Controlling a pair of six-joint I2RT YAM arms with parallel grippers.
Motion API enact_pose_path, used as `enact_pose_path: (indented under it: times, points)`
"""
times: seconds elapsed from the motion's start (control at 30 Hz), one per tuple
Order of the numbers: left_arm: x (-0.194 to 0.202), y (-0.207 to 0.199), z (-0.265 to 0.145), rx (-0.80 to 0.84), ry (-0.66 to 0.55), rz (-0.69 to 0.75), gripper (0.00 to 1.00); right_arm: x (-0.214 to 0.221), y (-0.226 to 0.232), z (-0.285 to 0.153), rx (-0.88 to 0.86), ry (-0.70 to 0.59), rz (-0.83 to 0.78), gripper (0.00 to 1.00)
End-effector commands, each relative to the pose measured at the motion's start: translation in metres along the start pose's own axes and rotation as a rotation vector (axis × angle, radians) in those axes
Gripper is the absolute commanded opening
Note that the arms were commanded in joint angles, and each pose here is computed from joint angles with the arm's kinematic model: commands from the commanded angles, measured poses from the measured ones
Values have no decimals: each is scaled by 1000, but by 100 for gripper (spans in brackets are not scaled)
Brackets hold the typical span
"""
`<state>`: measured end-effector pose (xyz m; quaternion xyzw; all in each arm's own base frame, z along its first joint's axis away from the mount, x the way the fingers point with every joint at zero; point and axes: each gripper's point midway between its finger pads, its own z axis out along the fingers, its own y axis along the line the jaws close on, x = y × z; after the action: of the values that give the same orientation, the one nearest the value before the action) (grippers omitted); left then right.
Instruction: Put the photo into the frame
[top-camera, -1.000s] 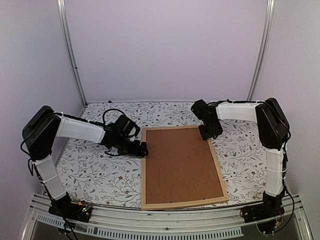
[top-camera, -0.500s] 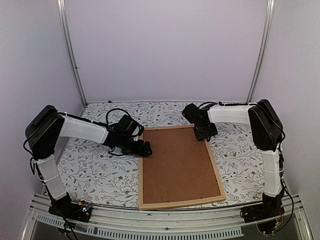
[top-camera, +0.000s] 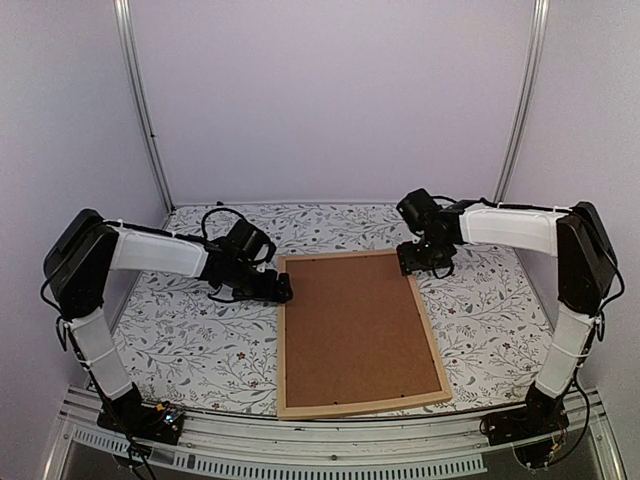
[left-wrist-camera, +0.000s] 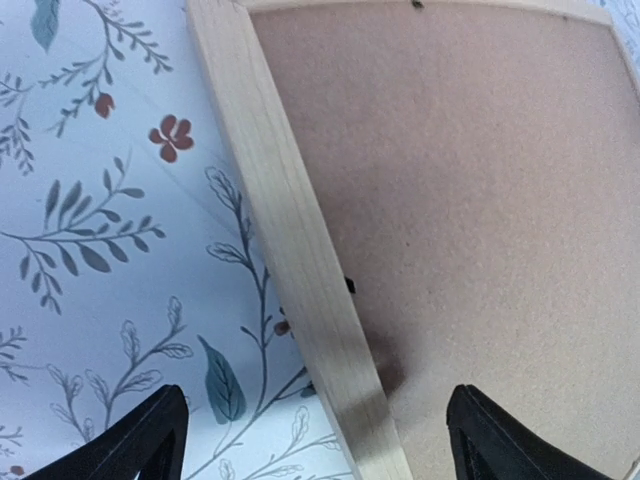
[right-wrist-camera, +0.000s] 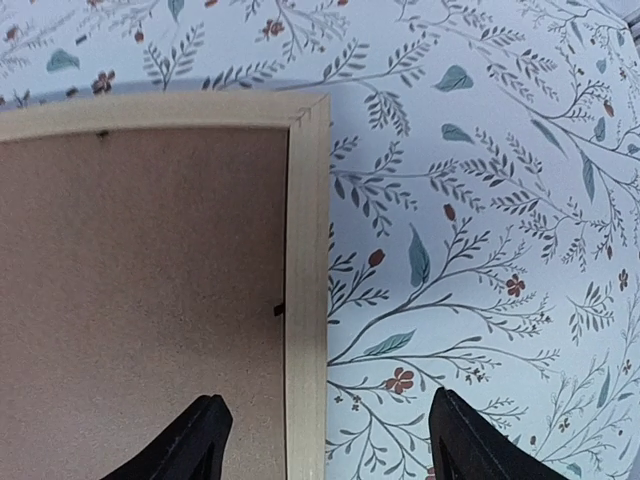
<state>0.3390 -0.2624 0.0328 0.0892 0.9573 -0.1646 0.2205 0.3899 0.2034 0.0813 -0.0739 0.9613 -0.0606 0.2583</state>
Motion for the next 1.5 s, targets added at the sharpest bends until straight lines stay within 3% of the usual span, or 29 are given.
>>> enact_pose_path:
  times: [0.0,0.3,0.6,0.77,1.47]
  points:
    - [-29,7,-18,-9,-64,1,93,-30,-20,-23,-155,-95,122,74]
    - [-45,14,-9,31,-52,-12,89,-20,-40,-10,-230,-74,179,75]
    - [-57,25,5,25,-39,-56,66,-7,-32,3,-261,-39,162,75]
    - [-48,27,11,22,2,-67,60,0,-32,11,-259,-10,158,75]
    - [-14,15,36,-18,102,-42,58,32,-20,32,-308,79,144,74]
